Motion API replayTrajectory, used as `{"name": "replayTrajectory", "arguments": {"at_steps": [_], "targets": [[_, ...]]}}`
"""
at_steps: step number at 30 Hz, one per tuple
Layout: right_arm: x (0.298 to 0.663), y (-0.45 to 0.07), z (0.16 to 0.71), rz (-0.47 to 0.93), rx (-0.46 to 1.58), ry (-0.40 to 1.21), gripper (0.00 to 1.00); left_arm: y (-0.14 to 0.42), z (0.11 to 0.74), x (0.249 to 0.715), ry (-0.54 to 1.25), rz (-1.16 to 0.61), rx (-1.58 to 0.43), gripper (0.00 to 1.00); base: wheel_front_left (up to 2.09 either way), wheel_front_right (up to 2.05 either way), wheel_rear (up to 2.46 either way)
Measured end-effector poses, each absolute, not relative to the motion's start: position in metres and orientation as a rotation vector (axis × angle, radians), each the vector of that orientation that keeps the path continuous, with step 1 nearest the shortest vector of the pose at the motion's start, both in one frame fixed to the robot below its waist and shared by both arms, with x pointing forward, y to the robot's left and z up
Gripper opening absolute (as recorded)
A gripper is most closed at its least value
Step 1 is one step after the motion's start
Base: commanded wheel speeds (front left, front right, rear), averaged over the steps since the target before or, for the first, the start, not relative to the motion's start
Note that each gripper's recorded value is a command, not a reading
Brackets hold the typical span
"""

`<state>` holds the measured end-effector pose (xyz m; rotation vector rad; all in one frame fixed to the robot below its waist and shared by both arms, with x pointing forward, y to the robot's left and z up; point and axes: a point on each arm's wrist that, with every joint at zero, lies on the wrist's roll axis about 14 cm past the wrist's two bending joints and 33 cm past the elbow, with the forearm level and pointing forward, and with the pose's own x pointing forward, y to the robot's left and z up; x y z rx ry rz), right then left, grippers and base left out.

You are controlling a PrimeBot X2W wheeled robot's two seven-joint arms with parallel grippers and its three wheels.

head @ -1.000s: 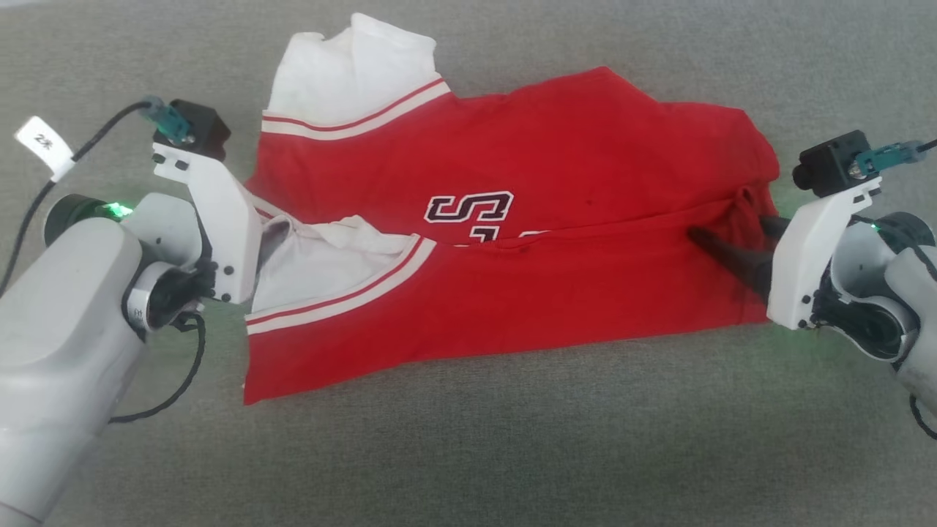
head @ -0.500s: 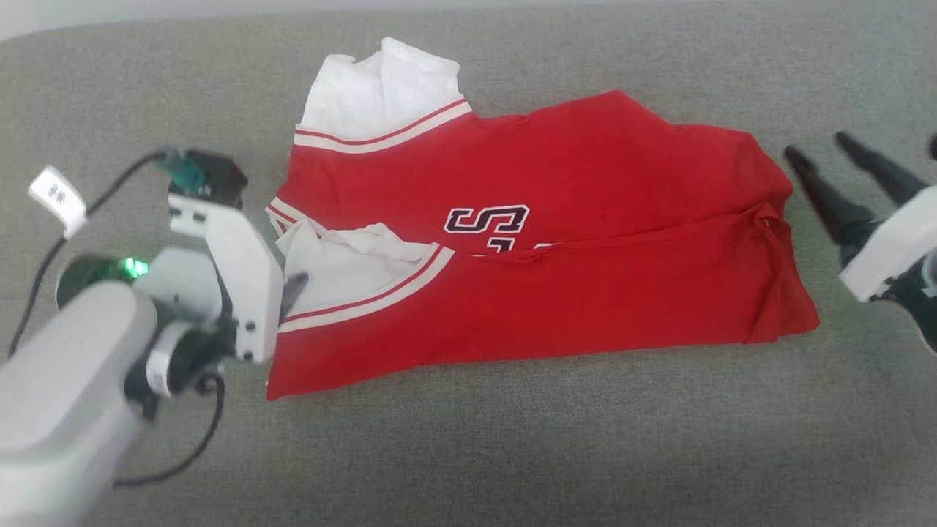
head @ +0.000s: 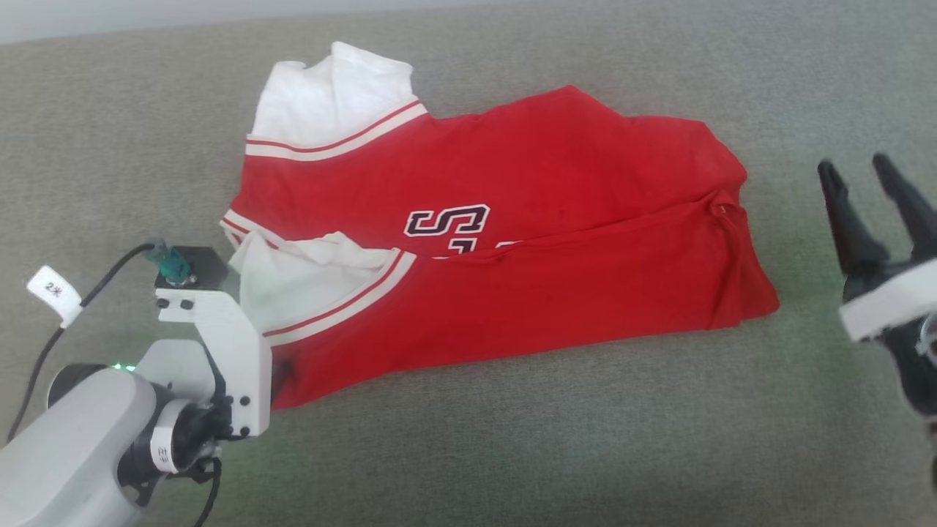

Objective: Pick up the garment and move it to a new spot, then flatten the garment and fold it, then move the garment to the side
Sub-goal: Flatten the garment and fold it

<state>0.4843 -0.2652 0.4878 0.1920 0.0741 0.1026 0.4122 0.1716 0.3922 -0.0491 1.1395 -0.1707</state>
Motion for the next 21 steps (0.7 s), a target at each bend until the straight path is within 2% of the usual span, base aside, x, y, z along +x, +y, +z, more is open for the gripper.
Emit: {"name": "replayTrajectory", "arguments": {"at_steps": [4, 5, 6, 21], "targets": [[0.468, -0.267, 0.477, 0.066, 0.219, 0.091, 1.00, 0.170, 0.381, 0.410, 1.178, -0.151, -0.072, 1.00, 0.00, 0.00, 0.00], [0.464, -0.266, 0.472, 0.063, 0.220, 0.108, 1.00, 0.170, 0.379, 0.410, 1.186, -0.149, -0.073, 0.96, 0.00, 0.00, 0.00], [0.461, -0.264, 0.468, 0.061, 0.234, 0.128, 1.00, 0.169, 0.377, 0.410, 1.194, -0.156, -0.076, 0.00, 0.00, 0.00, 0.00], [0.434, -0.223, 0.407, 0.150, 0.289, 0.540, 1.00, 0.167, 0.372, 0.417, 1.166, -0.182, -0.104, 0.00, 0.00, 0.00, 0.00]]}}
